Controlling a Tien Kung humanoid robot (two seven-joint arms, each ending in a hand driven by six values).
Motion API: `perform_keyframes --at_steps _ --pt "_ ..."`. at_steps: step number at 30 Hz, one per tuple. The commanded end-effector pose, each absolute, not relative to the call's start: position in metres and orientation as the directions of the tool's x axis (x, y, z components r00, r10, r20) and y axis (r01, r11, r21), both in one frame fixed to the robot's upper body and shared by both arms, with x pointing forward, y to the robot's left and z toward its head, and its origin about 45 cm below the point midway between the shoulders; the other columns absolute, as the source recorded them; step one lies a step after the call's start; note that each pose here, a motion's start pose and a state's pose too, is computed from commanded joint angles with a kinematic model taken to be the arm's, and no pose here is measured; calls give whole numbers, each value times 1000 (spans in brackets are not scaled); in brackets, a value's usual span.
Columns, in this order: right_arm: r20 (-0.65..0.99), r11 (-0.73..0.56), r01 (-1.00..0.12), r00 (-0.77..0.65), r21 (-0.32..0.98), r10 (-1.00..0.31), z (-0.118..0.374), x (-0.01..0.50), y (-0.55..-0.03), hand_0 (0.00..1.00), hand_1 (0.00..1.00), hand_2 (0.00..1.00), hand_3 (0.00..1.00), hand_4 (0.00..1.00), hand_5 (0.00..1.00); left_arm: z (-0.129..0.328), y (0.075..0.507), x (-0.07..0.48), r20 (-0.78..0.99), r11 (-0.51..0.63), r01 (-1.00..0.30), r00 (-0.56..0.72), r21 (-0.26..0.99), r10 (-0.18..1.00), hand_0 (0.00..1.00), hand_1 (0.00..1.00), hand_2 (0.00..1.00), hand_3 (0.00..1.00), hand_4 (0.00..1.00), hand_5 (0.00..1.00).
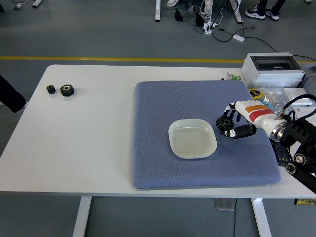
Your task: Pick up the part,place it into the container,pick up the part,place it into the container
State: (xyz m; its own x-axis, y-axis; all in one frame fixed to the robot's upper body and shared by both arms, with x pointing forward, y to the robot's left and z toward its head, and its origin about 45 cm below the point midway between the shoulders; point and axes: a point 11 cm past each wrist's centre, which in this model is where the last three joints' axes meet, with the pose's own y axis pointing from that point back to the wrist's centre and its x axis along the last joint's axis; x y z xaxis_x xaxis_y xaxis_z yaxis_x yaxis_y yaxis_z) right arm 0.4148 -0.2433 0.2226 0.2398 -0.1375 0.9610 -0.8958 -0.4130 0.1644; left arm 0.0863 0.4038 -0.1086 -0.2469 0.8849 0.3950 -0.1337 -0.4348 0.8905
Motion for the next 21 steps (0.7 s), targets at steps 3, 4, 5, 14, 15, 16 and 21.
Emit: perform_keyframes --at_steps 3,4,5,14,15,16,21 --pt "962 -478 -864 244 159 -119 229 408 -219 238 408 472 496 724 363 -109 404 86 395 -435 -134 -247 890 885 712 686 663 556 645 583" --pt "962 -506 -847 250 161 -113 230 406 -209 238 408 472 496 724 363 -109 404 87 395 -435 -135 -247 890 885 712 686 663 556 645 583" --pt "961 -526 -834 256 167 -100 230 403 -201 238 408 472 496 724 363 -108 403 87 394 -434 -136 -247 890 885 712 686 663 556 645 583" --pt "956 -609 -757 295 237 5 219 400 -157 244 411 474 497 726 363 -108 404 90 394 -436 -138 -252 889 884 713 686 664 556 645 582" --pt "954 -611 -753 301 245 12 216 400 -155 244 411 474 497 726 363 -108 404 90 394 -436 -139 -253 889 884 713 686 664 556 645 582" --pt "953 -611 -751 304 250 16 214 400 -153 244 411 474 497 726 363 -108 404 91 394 -436 -139 -253 889 884 713 686 664 556 645 582" --pt "945 -594 -754 324 279 32 201 405 -153 245 414 474 498 726 364 -107 404 92 393 -436 -141 -254 889 884 714 688 665 556 646 584"
